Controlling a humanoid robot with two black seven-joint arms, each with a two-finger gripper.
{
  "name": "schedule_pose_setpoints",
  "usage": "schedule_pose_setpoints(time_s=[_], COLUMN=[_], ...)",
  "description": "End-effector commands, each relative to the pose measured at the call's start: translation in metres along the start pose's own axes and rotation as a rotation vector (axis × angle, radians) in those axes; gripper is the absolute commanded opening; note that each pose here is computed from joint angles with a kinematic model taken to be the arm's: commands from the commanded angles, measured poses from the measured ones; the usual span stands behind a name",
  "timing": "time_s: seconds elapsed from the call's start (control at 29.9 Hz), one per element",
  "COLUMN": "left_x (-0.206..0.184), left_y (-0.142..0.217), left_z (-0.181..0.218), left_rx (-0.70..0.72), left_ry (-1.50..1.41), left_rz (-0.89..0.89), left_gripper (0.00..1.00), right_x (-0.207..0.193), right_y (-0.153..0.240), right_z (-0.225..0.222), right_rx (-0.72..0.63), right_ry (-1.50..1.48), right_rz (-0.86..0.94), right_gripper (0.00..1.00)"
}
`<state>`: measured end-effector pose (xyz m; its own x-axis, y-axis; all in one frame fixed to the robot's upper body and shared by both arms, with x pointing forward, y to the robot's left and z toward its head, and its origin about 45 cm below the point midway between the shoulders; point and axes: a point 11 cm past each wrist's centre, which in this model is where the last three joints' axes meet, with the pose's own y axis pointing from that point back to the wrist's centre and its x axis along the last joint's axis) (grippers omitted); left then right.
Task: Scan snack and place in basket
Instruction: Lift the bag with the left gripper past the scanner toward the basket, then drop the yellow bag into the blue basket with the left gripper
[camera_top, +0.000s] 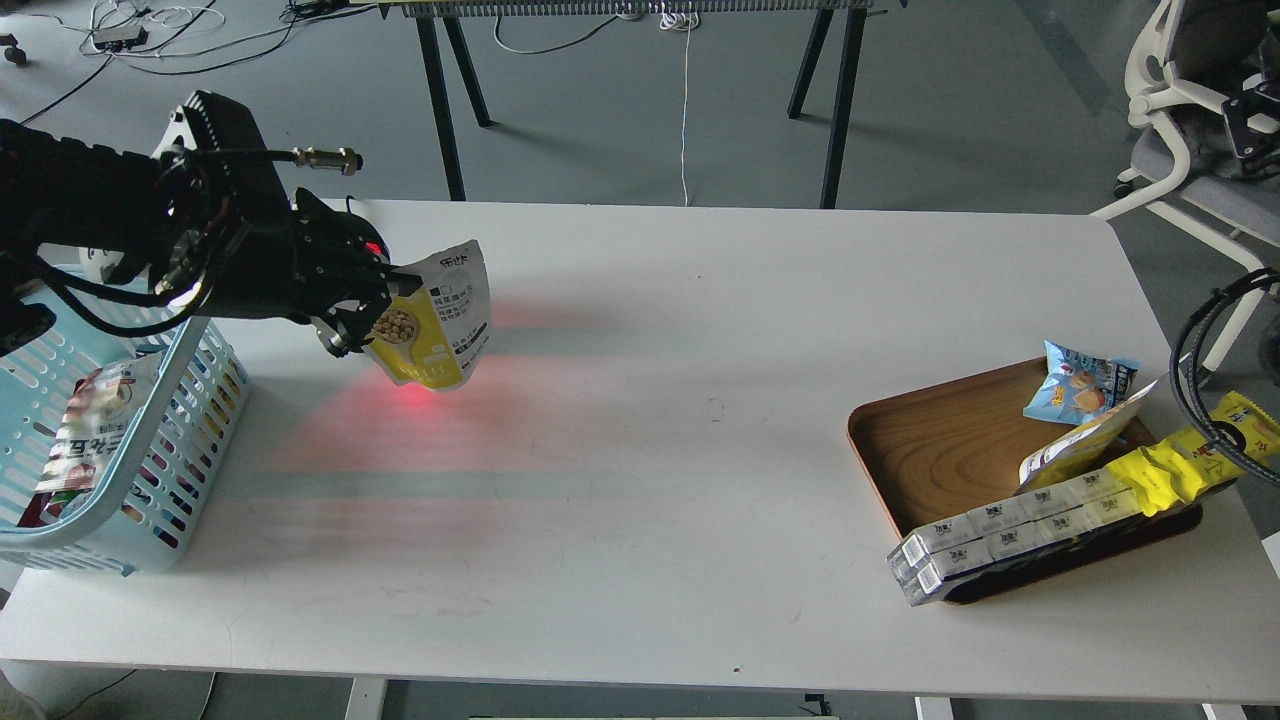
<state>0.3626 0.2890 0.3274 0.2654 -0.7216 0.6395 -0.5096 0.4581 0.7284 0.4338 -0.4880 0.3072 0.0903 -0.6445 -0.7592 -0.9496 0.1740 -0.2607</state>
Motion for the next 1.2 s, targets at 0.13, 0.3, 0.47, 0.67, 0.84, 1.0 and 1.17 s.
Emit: schedule_pose_setpoints(time_s=[0.13, 0.3, 0.47, 0.67, 0.84, 1.0, 1.17], left_x=[-0.001, -0.008, -0.023, -0.050, -0.101, -0.151, -0.185], left_y=[0.001, 0.021, 0.063, 0.130, 0.180, 0.208, 0.209], left_z=[-0.002, -0.010, -0.024, -0.049, -0.053, -0.052, -0.034], left_rx=[0.007, 0.050, 0.143, 0.318, 0.423, 0.476, 0.438], left_ry=[0.004, 0.002, 0.003, -0.009, 0.038, 0.118, 0.119], left_rz=[-0.002, -0.006, -0.030, -0.029, -0.128, -0.208, -0.221], left_gripper=[0.00, 0.00, 0.00, 0.00, 0.00, 0.00, 0.00], right_x=[-0.001, -0.001, -0.001, -0.002, -0.001, -0.005, -0.008], right_y=[0.000, 0.000, 0.000, 0.000, 0.000, -0.003, -0.004], right_z=[0.001, 0.001, 0.005, 0.008, 0.008, 0.008, 0.014], right_rx=[-0.001, -0.001, -0.006, -0.008, -0.007, -0.005, -0.012], right_ry=[-0.001, -0.001, -0.007, -0.013, -0.012, -0.015, -0.024], right_rz=[-0.001, -0.001, -0.003, -0.003, -0.002, -0.011, -0.017], right_gripper=[0.99, 0.99, 0.99, 0.99, 0.99, 0.99, 0.99])
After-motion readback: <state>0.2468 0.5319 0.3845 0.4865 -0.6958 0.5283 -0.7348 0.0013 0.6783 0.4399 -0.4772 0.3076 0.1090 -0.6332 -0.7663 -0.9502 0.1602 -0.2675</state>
